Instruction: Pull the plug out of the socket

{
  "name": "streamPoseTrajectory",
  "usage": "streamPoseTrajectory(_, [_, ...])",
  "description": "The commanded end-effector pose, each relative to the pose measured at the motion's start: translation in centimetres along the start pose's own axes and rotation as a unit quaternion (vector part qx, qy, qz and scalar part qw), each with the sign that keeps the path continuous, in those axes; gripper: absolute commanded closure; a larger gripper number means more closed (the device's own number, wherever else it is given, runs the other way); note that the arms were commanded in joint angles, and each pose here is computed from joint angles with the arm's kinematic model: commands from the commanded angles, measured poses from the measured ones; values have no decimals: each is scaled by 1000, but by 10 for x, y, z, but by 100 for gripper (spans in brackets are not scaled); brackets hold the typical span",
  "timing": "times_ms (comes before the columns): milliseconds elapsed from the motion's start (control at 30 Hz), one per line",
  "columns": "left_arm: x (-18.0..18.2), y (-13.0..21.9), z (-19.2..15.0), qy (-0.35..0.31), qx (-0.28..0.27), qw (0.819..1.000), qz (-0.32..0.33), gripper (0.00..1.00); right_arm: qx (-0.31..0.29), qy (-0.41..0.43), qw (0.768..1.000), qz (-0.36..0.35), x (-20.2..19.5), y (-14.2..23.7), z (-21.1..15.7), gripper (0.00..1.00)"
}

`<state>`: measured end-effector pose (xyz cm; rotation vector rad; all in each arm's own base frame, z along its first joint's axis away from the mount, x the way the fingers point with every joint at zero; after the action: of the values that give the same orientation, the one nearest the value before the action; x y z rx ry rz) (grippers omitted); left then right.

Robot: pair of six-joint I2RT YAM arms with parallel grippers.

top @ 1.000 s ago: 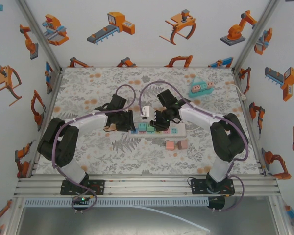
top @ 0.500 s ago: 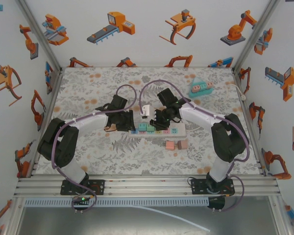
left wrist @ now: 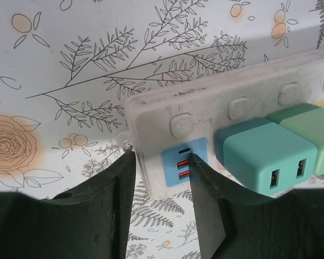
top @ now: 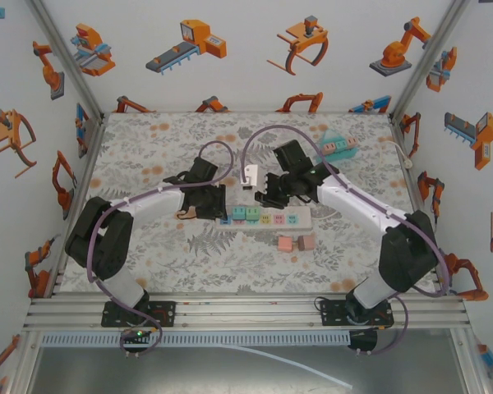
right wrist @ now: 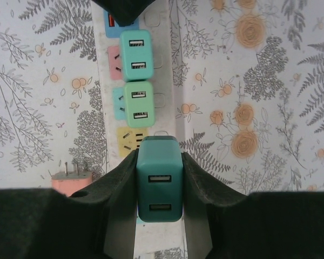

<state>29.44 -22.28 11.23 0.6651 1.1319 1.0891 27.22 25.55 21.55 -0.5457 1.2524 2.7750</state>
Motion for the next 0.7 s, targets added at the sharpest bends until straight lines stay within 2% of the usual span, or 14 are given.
streamPoseTrajectory(0, [-6,8,-1,-17,17,1000,4,55,-21,-68,997,-34,-6,23,9,85])
streamPoseTrajectory(133, [-16,24,10,-20,-1,1000,-14,52,-55,-195,977,-65,-17,47,8,85])
streamPoseTrajectory(267, [-20,43,14,-26,-21,999,-17,51,-80,-328,935,-103,-26,72,-6,86])
streamPoseTrajectory(367, [-23,62,15,-34,-40,998,-31,50,-102,-420,894,-120,-27,90,-24,86])
streamPoseTrajectory(467, [-33,87,12,-63,-59,993,-78,48,-121,-509,843,-129,-25,108,-48,86])
streamPoseTrajectory(667, [-59,135,-6,-144,-91,964,-202,39,-139,-647,731,-165,-4,133,-114,86])
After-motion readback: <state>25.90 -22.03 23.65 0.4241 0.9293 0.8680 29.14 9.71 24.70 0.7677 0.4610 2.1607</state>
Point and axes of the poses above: each hand's point on the last joint's axis, 136 mm out from that joint toward the fingers, its own y axis back along the fingers, its own x axis along the line the jaws close on, z = x × y, the point moved 6 cm from there along y, back along the fingers, and after that the axes turned 12 degrees about y, right-handed, at the moved point
